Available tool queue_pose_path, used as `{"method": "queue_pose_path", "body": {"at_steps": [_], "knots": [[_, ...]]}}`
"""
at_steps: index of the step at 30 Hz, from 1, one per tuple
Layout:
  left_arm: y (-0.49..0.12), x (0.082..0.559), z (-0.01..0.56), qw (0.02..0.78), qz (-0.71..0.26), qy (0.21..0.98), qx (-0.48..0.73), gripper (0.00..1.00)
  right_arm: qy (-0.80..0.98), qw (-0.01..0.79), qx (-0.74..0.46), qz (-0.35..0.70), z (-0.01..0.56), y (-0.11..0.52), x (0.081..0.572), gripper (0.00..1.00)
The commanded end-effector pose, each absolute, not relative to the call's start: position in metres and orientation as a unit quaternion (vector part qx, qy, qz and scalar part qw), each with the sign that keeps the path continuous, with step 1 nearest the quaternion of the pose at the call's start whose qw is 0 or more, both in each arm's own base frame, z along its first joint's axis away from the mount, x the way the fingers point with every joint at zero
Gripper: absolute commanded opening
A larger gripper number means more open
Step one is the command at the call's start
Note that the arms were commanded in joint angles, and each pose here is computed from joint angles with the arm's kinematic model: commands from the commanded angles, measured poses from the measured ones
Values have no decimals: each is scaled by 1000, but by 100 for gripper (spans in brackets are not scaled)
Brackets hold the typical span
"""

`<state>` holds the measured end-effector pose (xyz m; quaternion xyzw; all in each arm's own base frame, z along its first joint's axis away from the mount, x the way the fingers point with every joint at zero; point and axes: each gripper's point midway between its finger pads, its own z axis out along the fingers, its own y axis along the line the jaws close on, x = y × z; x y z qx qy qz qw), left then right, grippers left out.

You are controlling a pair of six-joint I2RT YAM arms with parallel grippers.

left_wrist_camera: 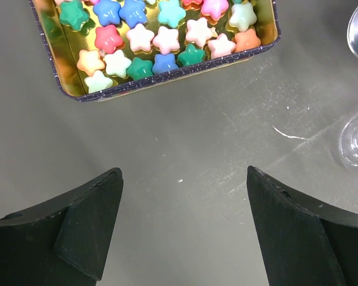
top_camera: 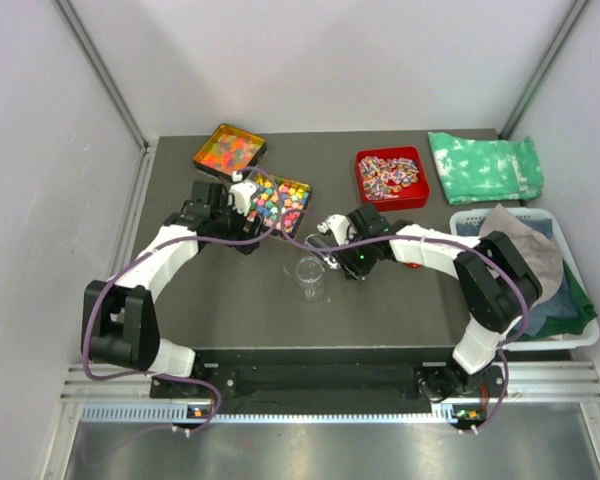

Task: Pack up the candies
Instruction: Pick up the spatula from the center of the board.

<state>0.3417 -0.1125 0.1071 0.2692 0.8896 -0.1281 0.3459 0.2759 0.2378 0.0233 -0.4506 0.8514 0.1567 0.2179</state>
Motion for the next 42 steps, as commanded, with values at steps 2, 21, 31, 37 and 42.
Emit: {"method": "queue_pose_path", "body": {"at_steps": [2,21,31,37,42], "knots": [[-119,347,127,381,-146,873,265,89,854,249,-437,132,34,243,297,30],[-161,396,181,384,-234,845,289,98,812,371,-444,70,139,225,335,0],[-210,411,229,354,-379,795,314,96,776,420,-468,50,209,216,331,0],[-229,406,261,353,-453,758,310,95,768,428,-475,14,209,214,332,0],[-240,400,284,345,-499,734,306,94,771,433,-467,5,211,215,337,0]]}}
